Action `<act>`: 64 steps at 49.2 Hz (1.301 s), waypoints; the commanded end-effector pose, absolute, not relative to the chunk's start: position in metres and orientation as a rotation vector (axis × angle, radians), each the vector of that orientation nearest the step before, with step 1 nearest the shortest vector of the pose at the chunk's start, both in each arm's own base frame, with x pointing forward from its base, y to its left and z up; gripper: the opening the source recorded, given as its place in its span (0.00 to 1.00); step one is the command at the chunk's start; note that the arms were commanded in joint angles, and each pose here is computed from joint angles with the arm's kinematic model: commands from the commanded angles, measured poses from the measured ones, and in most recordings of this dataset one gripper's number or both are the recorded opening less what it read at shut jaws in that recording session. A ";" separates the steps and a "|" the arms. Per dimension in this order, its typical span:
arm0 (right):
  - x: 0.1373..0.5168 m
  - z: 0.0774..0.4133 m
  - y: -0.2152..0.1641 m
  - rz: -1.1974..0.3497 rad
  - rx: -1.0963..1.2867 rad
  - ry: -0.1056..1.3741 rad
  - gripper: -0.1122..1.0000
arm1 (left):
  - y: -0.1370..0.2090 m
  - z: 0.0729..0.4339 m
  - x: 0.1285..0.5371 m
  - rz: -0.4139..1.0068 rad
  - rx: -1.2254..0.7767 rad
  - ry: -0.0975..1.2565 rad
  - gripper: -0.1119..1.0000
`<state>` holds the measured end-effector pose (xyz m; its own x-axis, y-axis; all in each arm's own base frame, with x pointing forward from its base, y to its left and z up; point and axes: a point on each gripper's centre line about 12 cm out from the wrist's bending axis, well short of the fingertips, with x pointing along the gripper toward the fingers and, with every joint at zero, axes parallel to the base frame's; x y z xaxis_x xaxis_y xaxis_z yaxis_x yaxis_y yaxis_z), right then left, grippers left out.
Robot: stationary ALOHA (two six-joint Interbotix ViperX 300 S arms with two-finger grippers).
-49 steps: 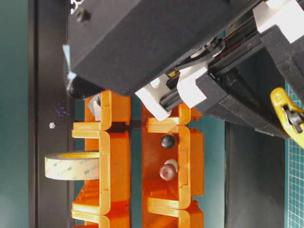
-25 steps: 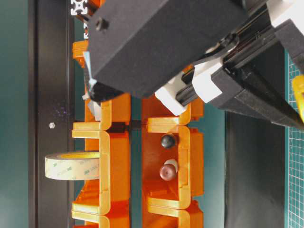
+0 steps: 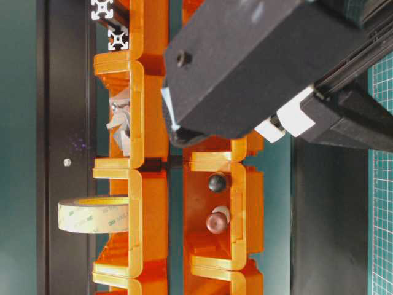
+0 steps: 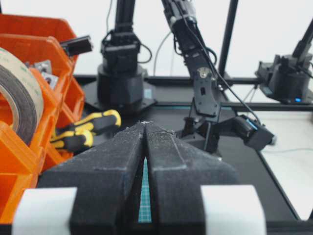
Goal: Pick cutter from container rack with right arm.
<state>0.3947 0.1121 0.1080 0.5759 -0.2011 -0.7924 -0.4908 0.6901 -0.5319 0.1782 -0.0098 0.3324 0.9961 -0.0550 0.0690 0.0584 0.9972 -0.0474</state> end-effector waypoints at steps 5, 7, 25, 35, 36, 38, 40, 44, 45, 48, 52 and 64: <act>0.396 0.115 0.113 0.154 -0.674 0.976 0.80 | -0.010 0.344 0.178 -0.059 -0.049 -0.094 0.11; 0.395 0.115 0.114 0.147 -0.640 0.978 0.81 | -0.010 0.344 0.178 -0.059 -0.050 -0.094 0.11; 0.387 0.157 0.117 0.045 -0.315 0.872 0.81 | -0.010 0.345 0.178 -0.061 -0.050 -0.097 0.11; 0.364 0.196 0.116 0.032 -0.205 0.785 0.81 | -0.012 0.341 0.178 -0.068 -0.054 -0.058 0.11; 0.362 0.200 0.115 0.031 -0.193 0.774 0.81 | -0.012 0.340 0.178 -0.069 -0.057 -0.050 0.11; 0.356 0.207 0.115 0.036 -0.169 0.755 0.81 | -0.013 0.339 0.178 -0.073 -0.061 -0.041 0.11; 0.350 0.213 0.115 0.040 -0.143 0.737 0.81 | -0.013 0.338 0.178 -0.074 -0.067 -0.030 0.11; 0.338 0.225 0.112 0.046 -0.089 0.699 0.81 | -0.013 0.336 0.178 -0.074 -0.079 -0.008 0.11; 0.335 0.228 0.111 0.048 -0.076 0.690 0.81 | -0.013 0.335 0.178 -0.074 -0.082 -0.003 0.11; 0.325 0.238 0.108 0.061 -0.036 0.654 0.81 | -0.013 0.334 0.178 -0.072 -0.087 0.011 0.11; 0.313 0.248 0.104 0.071 0.001 0.619 0.81 | -0.013 0.332 0.177 -0.073 -0.088 0.026 0.11; 0.279 0.272 0.090 0.086 0.047 0.527 0.81 | -0.012 0.337 0.173 -0.070 -0.072 0.009 0.11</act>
